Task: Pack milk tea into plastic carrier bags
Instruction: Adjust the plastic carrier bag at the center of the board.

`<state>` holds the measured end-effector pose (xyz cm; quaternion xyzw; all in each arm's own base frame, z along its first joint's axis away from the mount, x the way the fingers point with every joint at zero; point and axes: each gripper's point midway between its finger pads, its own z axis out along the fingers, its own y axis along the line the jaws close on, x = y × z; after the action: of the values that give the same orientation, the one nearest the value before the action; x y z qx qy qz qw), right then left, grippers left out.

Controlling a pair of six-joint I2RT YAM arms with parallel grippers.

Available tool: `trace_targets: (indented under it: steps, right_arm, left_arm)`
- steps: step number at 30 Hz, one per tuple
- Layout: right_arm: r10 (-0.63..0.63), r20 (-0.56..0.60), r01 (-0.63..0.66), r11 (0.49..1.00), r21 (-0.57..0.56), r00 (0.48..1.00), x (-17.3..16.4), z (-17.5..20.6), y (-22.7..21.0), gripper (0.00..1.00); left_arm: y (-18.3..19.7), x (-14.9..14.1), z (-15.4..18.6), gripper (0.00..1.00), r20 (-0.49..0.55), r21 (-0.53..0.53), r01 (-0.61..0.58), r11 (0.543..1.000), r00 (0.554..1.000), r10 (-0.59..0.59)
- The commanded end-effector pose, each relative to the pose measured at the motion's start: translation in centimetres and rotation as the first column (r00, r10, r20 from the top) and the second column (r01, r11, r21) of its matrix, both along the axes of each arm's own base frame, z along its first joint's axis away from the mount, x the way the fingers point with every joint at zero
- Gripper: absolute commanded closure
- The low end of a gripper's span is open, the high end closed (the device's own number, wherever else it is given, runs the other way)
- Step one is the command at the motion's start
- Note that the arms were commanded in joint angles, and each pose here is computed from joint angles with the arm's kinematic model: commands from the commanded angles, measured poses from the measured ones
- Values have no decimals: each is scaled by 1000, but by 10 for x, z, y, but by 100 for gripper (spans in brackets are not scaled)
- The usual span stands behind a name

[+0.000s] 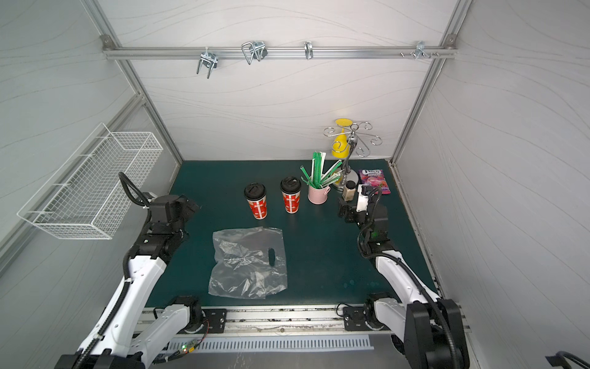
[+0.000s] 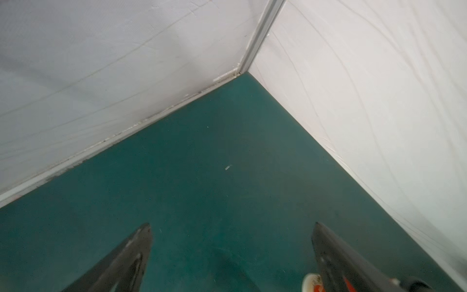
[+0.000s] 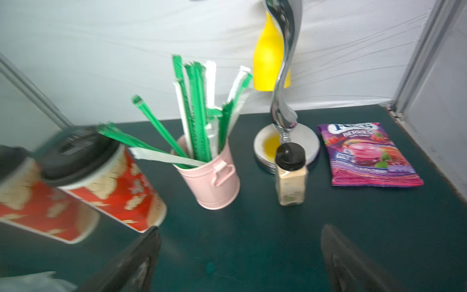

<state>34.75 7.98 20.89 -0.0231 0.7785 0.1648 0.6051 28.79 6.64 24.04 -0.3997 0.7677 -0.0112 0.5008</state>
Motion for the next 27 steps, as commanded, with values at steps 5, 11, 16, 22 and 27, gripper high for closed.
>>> trace_targets:
  steps: [5, 11, 16, 22, 27]
  right_arm:
    - [250, -291, -61, 845, 531, 923, -61, -18, 25, 1]
    - [384, -463, -213, 901, 379, 799, -91, -27, 73, 1]
    - [204, -603, -115, 976, 184, 771, -95, -49, 59, 1]
    - [181, -636, -91, 981, 172, 750, -98, -59, 51, 1]
    - [189, -645, -93, 979, 180, 741, -99, -67, 50, 5]
  left_arm:
    - [-104, -41, -16, 1, -183, -185, 361, 914, 901, -393]
    - [-207, -58, -34, 1, -363, -125, 580, 805, 728, -581]
    - [-280, -55, -81, 15, -481, -222, 627, 747, 596, -643]
    - [-334, -56, -131, 24, -516, -325, 667, 670, 469, -717]
    - [-342, -56, -167, 31, -583, -327, 653, 683, 430, -690]
